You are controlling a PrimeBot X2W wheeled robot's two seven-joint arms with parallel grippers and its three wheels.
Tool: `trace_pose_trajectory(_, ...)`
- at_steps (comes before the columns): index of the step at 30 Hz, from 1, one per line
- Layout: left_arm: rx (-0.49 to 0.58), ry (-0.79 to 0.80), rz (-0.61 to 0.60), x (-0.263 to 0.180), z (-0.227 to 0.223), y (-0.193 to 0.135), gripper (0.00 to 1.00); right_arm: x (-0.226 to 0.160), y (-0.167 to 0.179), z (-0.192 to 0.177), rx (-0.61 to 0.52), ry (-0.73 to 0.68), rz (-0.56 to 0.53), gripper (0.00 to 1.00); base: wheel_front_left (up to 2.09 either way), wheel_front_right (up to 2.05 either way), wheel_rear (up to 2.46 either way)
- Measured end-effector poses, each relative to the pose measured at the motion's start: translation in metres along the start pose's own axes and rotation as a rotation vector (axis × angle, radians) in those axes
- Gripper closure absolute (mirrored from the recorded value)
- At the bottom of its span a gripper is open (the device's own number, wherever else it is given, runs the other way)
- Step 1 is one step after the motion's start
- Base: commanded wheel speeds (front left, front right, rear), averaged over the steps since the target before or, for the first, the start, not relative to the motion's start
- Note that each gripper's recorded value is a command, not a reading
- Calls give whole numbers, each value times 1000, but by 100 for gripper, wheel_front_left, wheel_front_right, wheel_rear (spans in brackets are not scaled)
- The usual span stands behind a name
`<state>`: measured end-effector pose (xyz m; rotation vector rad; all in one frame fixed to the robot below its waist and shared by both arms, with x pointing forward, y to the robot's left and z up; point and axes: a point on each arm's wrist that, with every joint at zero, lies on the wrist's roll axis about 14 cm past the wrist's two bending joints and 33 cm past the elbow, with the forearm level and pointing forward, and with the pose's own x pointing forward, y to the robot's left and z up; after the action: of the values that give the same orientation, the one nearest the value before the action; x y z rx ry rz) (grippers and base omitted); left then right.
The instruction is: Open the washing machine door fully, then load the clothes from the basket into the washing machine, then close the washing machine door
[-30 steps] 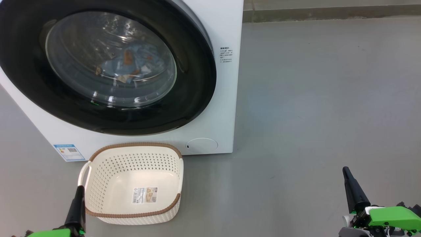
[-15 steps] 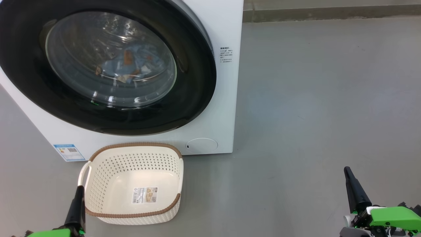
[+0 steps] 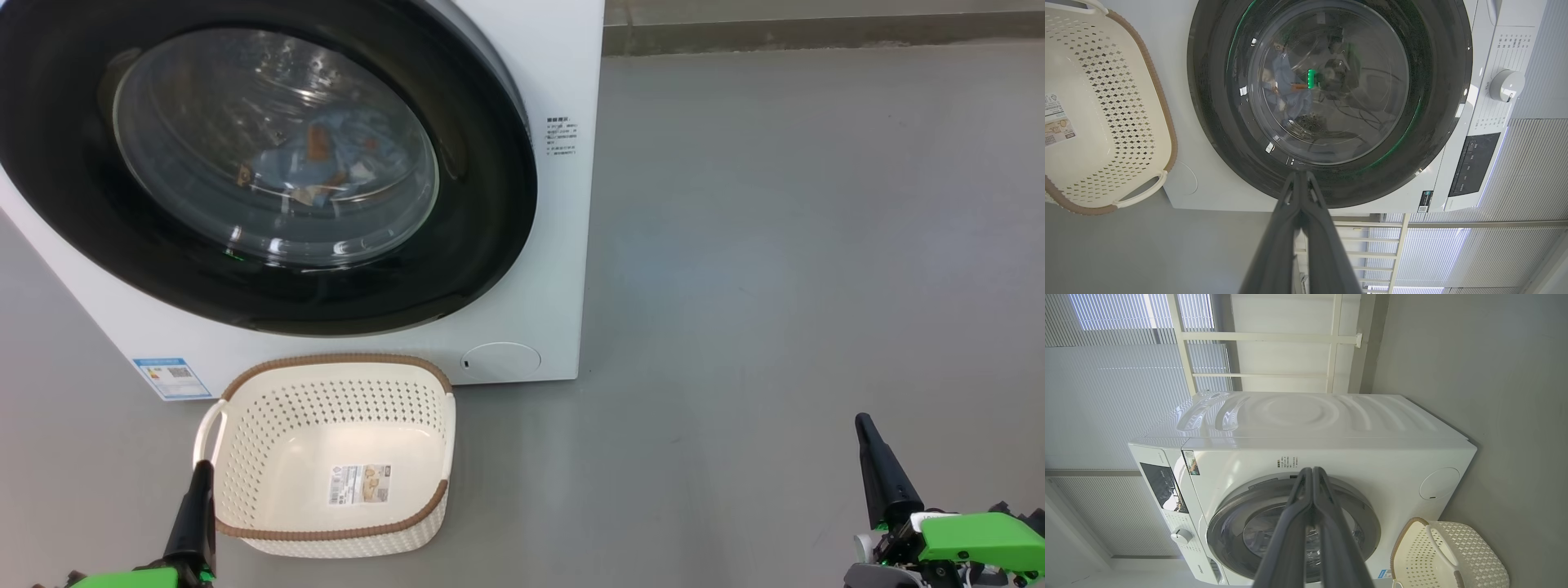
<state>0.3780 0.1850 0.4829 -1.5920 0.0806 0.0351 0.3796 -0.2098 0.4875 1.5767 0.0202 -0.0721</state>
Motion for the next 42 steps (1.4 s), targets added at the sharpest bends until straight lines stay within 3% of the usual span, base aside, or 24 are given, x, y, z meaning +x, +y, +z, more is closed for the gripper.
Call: trace_pose_trajectory(42, -1, -2, 0, 0, 1, 0, 100, 0, 0, 0, 3, -3, 0, 100, 0, 0, 0)
